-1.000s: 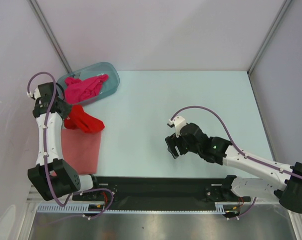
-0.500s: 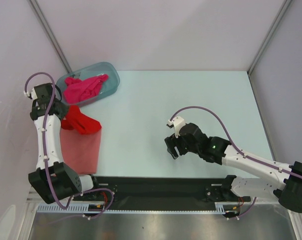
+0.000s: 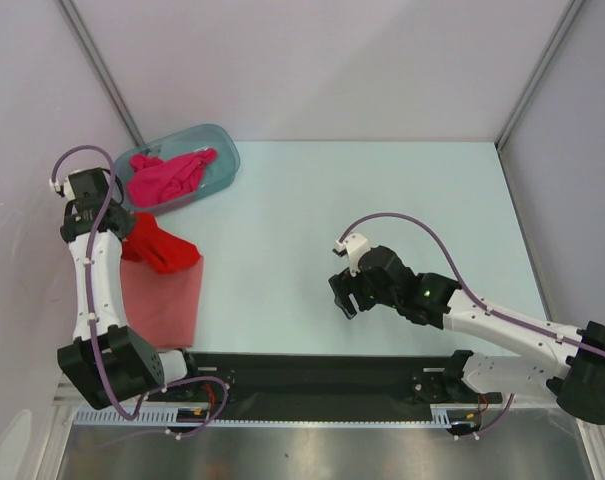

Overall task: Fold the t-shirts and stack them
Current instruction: Neatly place the folded tshirt to the corner, then reset both grippers

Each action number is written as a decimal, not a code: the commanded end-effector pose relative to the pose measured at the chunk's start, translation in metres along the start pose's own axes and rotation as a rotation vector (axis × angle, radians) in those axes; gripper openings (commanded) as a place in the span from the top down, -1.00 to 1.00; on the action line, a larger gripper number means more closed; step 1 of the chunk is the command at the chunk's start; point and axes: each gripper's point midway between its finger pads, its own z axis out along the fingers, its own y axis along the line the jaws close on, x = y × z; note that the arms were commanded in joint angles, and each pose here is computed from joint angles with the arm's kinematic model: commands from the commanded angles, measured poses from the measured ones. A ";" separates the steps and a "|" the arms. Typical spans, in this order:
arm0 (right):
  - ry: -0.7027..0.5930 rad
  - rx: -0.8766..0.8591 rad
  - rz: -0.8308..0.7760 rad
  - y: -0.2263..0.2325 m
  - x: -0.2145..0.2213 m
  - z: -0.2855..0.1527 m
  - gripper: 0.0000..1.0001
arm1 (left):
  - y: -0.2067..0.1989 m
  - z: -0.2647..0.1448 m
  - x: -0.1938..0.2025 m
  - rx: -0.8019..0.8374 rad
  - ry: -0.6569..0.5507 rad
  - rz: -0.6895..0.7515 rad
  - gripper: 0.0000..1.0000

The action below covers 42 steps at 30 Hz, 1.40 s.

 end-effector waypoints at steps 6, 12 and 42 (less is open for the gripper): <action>-0.029 -0.018 0.003 0.003 -0.010 -0.001 -0.57 | 0.029 -0.004 0.011 -0.100 -0.011 -0.027 0.99; -0.019 -0.031 -0.009 0.005 -0.009 0.000 -0.57 | 0.059 -0.003 0.038 -0.205 0.027 -0.083 0.99; -0.006 -0.134 0.015 0.036 -0.019 0.020 -0.56 | 0.026 0.018 0.140 0.024 0.266 -0.159 0.12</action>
